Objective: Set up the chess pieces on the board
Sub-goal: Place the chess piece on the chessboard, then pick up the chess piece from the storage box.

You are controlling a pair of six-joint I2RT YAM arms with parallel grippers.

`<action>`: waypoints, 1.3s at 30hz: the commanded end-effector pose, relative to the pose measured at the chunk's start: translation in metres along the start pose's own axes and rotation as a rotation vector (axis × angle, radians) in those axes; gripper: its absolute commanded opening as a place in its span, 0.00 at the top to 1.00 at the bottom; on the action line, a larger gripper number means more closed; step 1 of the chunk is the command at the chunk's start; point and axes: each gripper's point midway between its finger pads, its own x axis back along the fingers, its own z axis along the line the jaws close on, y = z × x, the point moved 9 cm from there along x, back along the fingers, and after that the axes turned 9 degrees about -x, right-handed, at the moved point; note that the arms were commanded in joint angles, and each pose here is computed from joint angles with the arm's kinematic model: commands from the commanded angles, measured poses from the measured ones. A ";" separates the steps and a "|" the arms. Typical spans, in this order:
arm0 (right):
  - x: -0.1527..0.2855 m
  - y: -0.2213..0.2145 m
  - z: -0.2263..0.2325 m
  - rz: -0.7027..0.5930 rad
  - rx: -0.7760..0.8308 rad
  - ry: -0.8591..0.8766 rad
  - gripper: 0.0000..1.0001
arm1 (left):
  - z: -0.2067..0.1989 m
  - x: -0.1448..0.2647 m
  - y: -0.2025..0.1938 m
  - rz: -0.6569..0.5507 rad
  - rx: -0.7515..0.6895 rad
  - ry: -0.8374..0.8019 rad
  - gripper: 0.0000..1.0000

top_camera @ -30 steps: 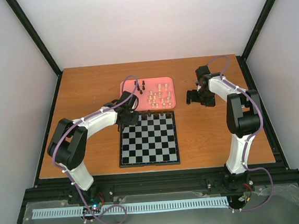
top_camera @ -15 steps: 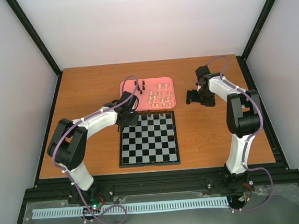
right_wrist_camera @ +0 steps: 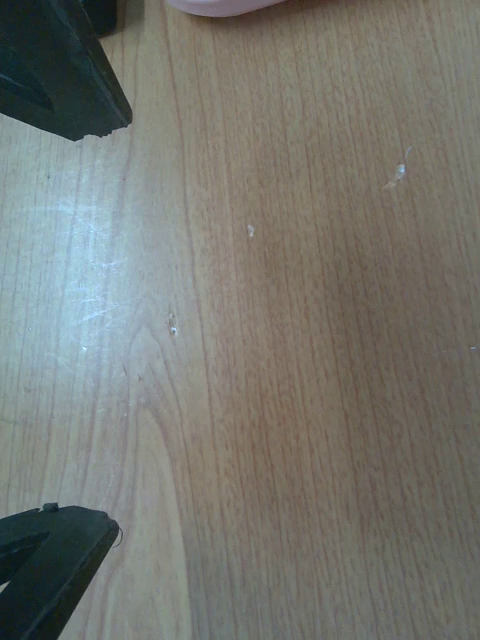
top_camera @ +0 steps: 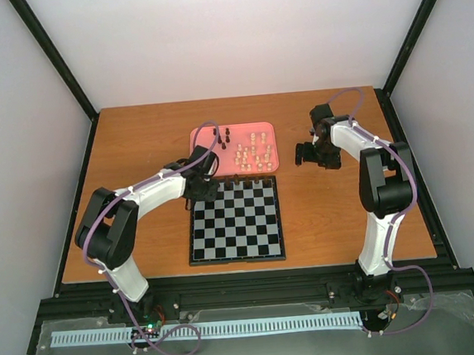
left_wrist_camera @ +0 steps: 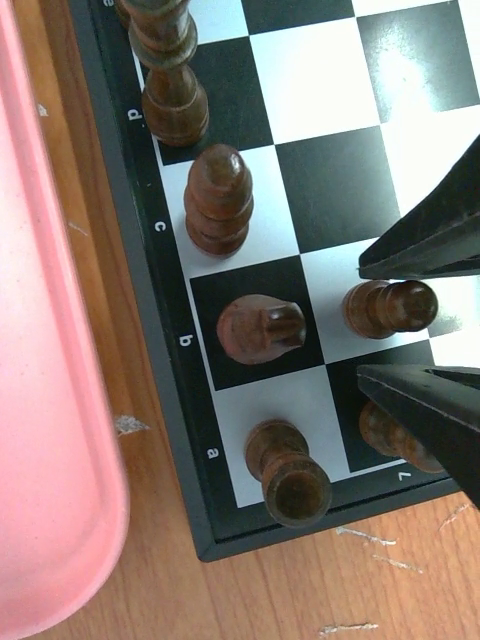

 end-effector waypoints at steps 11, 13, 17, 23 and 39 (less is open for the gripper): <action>0.003 0.002 0.005 -0.017 -0.003 0.024 0.00 | -0.001 0.061 0.054 -0.150 -0.024 -0.013 0.63; 0.003 0.002 0.005 -0.019 -0.006 0.024 0.00 | -0.001 0.060 0.064 -0.158 -0.029 -0.014 0.62; 0.004 0.004 0.006 -0.022 -0.008 0.031 0.00 | 0.007 0.046 0.092 -0.155 -0.022 -0.034 0.61; 0.006 0.011 0.010 -0.029 -0.004 0.032 0.00 | 0.012 0.010 0.145 -0.145 -0.021 -0.055 0.60; -0.005 0.024 0.014 -0.004 0.003 0.030 0.00 | 0.010 -0.061 0.181 -0.092 0.029 -0.054 0.63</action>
